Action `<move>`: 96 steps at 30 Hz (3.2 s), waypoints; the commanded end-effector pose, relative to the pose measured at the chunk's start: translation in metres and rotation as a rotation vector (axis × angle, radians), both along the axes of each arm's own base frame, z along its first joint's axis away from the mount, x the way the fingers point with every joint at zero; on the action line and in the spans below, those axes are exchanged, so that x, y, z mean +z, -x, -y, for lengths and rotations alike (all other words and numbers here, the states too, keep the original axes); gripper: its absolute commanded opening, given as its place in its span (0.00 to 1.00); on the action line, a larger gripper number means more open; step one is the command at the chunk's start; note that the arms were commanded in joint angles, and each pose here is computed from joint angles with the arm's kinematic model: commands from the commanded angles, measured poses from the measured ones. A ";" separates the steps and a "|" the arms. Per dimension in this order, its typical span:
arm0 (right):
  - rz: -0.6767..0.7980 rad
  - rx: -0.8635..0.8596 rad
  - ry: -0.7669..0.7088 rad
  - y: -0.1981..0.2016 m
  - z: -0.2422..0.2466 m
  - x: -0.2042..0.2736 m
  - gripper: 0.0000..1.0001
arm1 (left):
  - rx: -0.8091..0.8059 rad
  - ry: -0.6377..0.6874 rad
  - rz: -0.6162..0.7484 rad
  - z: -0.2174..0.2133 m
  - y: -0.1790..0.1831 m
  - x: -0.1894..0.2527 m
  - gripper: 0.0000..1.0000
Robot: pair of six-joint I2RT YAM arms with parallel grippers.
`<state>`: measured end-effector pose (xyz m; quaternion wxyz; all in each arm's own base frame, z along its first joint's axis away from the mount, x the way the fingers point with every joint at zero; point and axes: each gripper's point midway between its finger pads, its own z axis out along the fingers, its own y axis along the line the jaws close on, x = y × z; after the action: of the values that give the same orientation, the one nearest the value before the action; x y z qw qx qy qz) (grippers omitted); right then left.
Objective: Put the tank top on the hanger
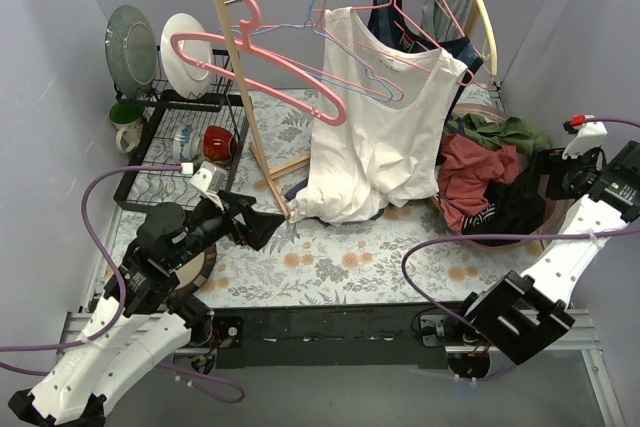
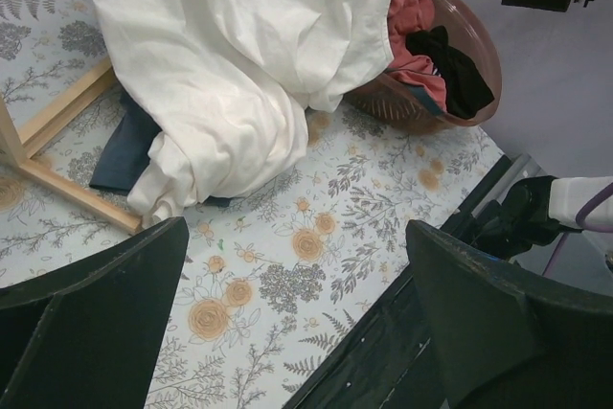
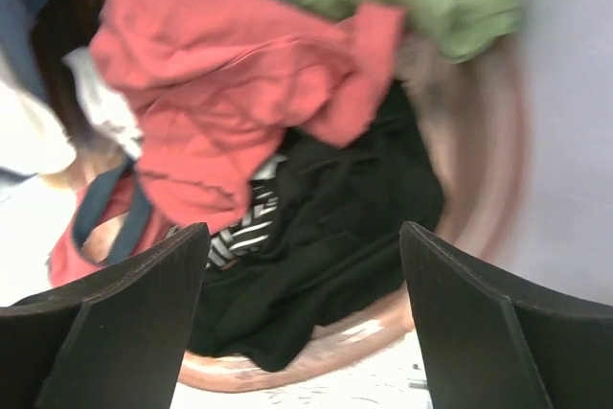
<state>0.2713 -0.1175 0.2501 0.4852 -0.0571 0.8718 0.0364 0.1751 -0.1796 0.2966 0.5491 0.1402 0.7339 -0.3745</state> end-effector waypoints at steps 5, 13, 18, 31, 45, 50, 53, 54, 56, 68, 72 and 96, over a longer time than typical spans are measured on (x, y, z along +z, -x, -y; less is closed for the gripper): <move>-0.055 0.184 -0.187 -0.027 -0.035 -0.023 0.83 | -0.024 -0.001 0.024 0.007 -0.004 -0.003 0.98; -0.109 0.228 -0.189 -0.075 -0.072 -0.040 0.80 | 0.016 -0.009 0.014 0.002 -0.008 -0.014 0.98; -0.089 0.176 -0.143 -0.095 -0.083 -0.057 0.78 | 0.015 -0.004 -0.010 0.005 -0.011 -0.023 0.98; -0.105 0.170 -0.050 -0.118 -0.097 -0.094 0.54 | 0.012 0.022 -0.036 0.011 -0.014 -0.021 0.98; 0.240 -0.123 0.121 -0.055 -0.013 0.074 0.01 | 0.029 0.093 -0.021 -0.001 0.001 0.001 0.98; 0.391 -0.125 0.220 -0.013 -0.017 0.158 0.01 | 0.030 0.102 0.005 -0.002 0.002 0.015 0.98; 0.506 -0.113 0.257 0.004 -0.032 0.213 0.01 | 0.029 0.108 0.026 -0.004 0.004 0.027 0.98; 0.533 -0.112 0.261 0.008 -0.036 0.227 0.01 | 0.030 0.109 0.030 -0.004 0.004 0.029 0.98; 0.618 -0.093 0.271 0.019 -0.049 0.266 0.01 | 0.039 0.114 0.044 -0.008 0.006 0.036 0.98; 0.839 0.327 0.153 0.077 -0.162 0.360 0.01 | 0.035 0.104 0.046 -0.007 0.005 0.038 0.98; 0.838 0.457 0.087 0.095 -0.189 0.362 0.01 | -0.001 0.080 0.002 0.003 0.003 0.020 0.98; 0.844 0.634 0.021 0.159 -0.273 0.357 0.01 | -0.026 0.093 -0.117 0.014 0.002 -0.032 0.98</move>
<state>0.1259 0.1348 0.6123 0.7472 -0.3108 0.5732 0.1289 0.1736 -0.1897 0.2680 0.5131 0.0949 0.7436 -0.4181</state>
